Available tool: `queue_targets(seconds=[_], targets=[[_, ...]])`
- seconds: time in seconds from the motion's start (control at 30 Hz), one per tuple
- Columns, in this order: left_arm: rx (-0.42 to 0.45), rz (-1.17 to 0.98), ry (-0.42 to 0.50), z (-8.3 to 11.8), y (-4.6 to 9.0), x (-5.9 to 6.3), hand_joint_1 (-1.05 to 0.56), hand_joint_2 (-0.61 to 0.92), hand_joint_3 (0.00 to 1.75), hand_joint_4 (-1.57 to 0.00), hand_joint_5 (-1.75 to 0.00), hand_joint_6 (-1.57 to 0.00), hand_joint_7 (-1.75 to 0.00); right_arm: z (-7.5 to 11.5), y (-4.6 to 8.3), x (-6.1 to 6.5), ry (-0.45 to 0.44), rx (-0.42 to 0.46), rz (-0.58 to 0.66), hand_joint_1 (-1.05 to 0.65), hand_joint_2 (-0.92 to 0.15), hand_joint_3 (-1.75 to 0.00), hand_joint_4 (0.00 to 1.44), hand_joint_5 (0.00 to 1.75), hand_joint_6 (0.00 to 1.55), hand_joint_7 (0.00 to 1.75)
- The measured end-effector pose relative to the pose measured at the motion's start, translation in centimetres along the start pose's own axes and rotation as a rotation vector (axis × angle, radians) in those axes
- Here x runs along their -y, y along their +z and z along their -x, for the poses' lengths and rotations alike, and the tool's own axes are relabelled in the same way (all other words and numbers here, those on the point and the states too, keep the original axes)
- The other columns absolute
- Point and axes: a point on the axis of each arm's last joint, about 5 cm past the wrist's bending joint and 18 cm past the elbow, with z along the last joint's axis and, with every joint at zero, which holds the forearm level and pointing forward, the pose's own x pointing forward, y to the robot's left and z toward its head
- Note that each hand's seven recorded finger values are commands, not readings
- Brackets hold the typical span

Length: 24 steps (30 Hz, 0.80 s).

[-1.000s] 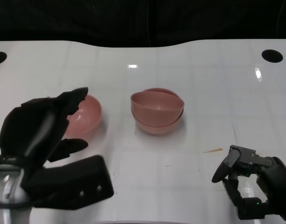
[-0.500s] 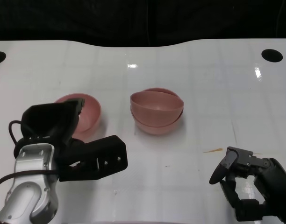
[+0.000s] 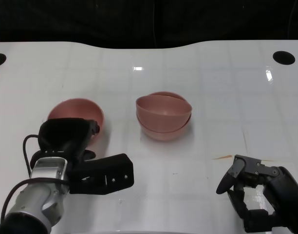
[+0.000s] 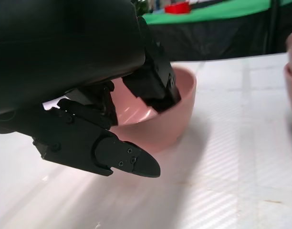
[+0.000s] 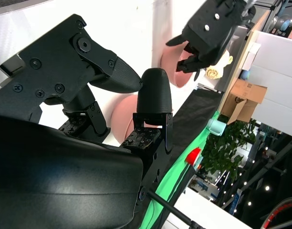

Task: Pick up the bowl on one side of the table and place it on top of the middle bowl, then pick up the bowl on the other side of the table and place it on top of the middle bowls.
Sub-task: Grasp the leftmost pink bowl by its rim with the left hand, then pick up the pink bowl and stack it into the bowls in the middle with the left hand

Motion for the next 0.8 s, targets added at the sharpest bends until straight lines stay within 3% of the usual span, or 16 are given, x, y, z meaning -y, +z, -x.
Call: queue_targets(seconds=[0.07, 0.1, 0.17, 0.23, 0.27, 0.47, 0.57, 0.63, 0.73, 0.8], targets=[[0.027, -0.008, 0.037, 0.0, -0.2, 0.3, -0.37, 0.92, 0.16, -0.92, -1.74, -0.83, -0.96, 0.0, 0.0, 0.0, 0.000, 0.000, 0.001, -0.21, -0.47, -1.26, 0.89, 1.75, 0.77, 1.50], [0.035, -0.010, 0.052, 0.0, -0.3, 0.3, -0.37, 0.92, 0.18, -0.91, -1.74, -0.78, -1.05, 0.0, 0.0, -0.1, 0.000, 0.000, 0.000, -0.21, -0.46, -1.26, 0.89, 1.75, 0.77, 1.50], [0.045, -0.007, 0.075, 0.0, -0.4, 0.2, -0.36, 0.92, 0.17, -0.89, -1.75, -0.76, -1.13, 0.0, 0.0, -0.1, -0.002, -0.001, -0.001, -0.20, -0.46, -1.26, 0.89, 1.75, 0.77, 1.50], [0.052, -0.001, 0.093, -0.1, -0.4, 0.0, -0.36, 0.92, 0.15, -0.87, -1.75, -0.77, -1.08, 0.0, 0.0, -0.1, -0.002, -0.002, -0.002, -0.22, -0.46, -1.25, 0.89, 1.75, 0.77, 1.51], [0.055, 0.003, 0.102, -0.1, -0.4, -0.2, -0.36, 0.92, 0.15, -0.87, -1.75, -0.75, -1.15, 0.0, 0.0, -0.1, -0.001, -0.003, -0.003, -0.22, -0.46, -1.25, 0.89, 1.75, 0.77, 1.51], [0.084, 0.011, 0.186, -0.4, 0.0, -1.1, -0.33, 0.92, 0.08, -0.92, -1.75, -0.77, -1.24, -0.1, 0.0, -0.1, 0.001, 0.000, -0.003, -0.21, -0.46, -1.26, 0.89, 1.75, 0.77, 1.50], [0.096, -0.002, 0.233, -0.5, 0.1, -1.7, -0.28, 0.91, 0.04, -0.90, -1.75, -0.65, -1.59, -0.1, 0.0, -0.1, 0.001, 0.003, -0.001, -0.21, -0.45, -1.26, 0.89, 1.75, 0.77, 1.49], [0.108, -0.017, 0.259, -0.6, 0.2, -2.2, -0.29, 0.92, 0.03, -0.90, -1.75, -0.65, -1.53, -0.1, 0.0, -0.1, 0.001, 0.003, -0.001, -0.21, -0.45, -1.26, 0.90, 1.75, 0.77, 1.49], [0.129, -0.029, 0.311, -0.6, 0.2, -3.1, -0.30, 0.92, 0.07, -0.91, -1.75, -0.63, -1.65, -0.2, 0.0, -0.1, 0.001, 0.004, -0.002, -0.21, -0.45, -1.26, 0.90, 1.75, 0.77, 1.49], [0.142, -0.032, 0.346, -0.7, 0.2, -3.8, -0.29, 0.92, 0.10, -0.93, -1.75, -0.65, -1.63, -0.2, 0.0, -0.1, 0.000, 0.004, -0.004, -0.20, -0.45, -1.26, 0.90, 1.75, 0.77, 1.49]])
